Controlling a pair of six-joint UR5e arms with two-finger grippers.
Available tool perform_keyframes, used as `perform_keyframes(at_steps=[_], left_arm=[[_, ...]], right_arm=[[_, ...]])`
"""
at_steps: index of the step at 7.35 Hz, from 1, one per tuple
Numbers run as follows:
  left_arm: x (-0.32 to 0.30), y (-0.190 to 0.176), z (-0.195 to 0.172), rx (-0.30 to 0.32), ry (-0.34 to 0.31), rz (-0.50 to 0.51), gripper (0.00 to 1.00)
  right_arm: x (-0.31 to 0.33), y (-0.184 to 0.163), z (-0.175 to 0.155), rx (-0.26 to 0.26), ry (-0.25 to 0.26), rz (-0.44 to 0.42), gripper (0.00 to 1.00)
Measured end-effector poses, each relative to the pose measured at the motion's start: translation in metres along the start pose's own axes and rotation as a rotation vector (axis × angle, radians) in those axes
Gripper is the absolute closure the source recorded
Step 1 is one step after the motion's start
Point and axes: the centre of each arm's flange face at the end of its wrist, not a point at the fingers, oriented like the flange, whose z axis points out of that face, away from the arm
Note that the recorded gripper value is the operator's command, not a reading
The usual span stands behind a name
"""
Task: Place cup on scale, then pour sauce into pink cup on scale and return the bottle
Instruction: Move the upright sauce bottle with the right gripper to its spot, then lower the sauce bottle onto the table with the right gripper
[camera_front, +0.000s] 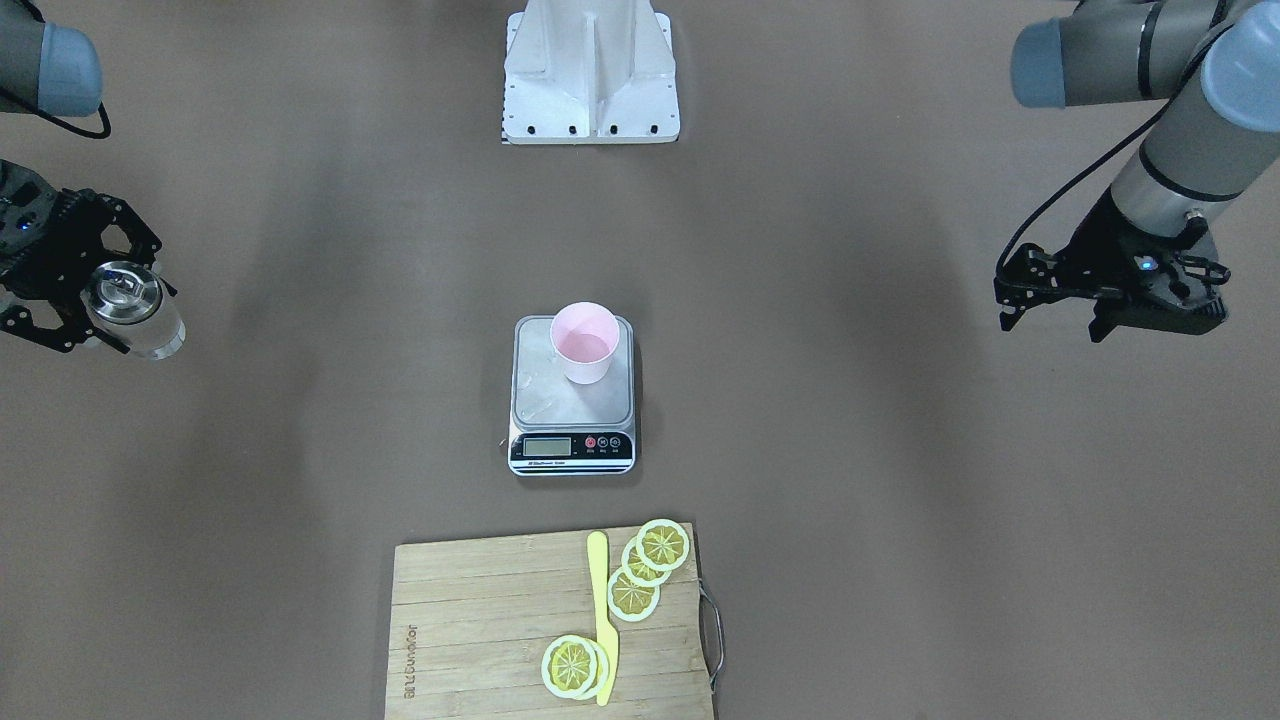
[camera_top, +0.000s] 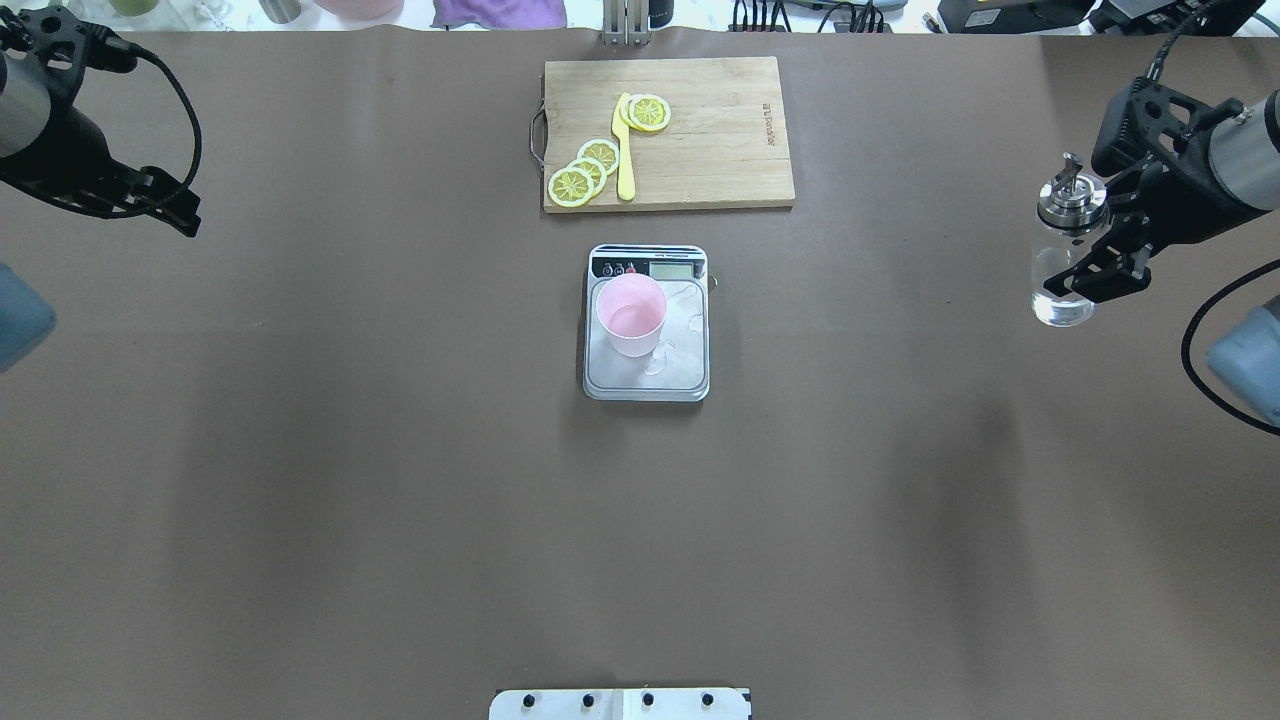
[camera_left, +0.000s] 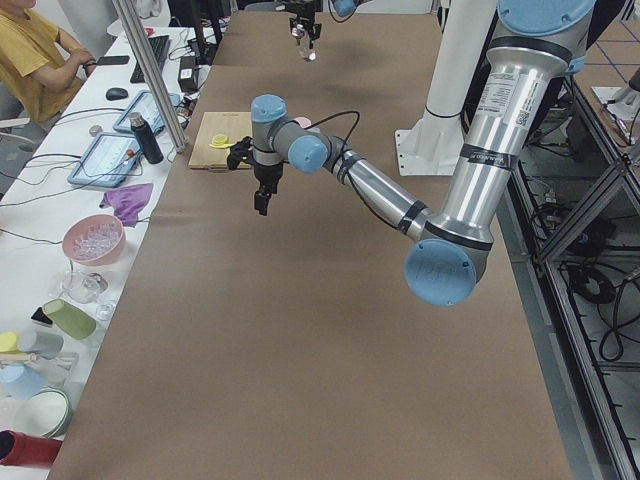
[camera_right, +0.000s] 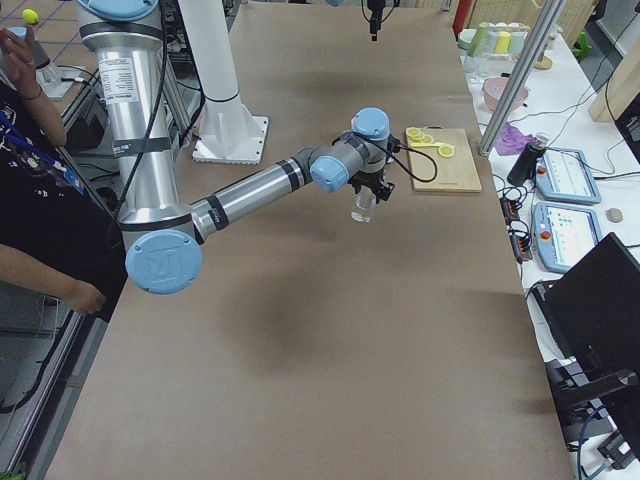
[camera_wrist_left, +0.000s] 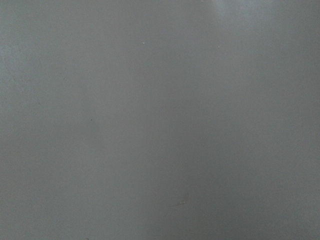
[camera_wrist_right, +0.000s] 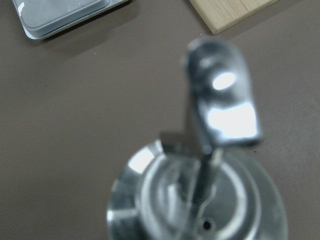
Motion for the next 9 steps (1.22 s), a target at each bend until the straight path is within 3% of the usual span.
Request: perform_keyframes(at_steps=[9], left_arm=[[-0.004,0.002,0.005,-0.01,-0.005,0.012,0.07]], right_arm=[[0.012,0.032,0.028,0.026,-0.054,-0.011,0.41]])
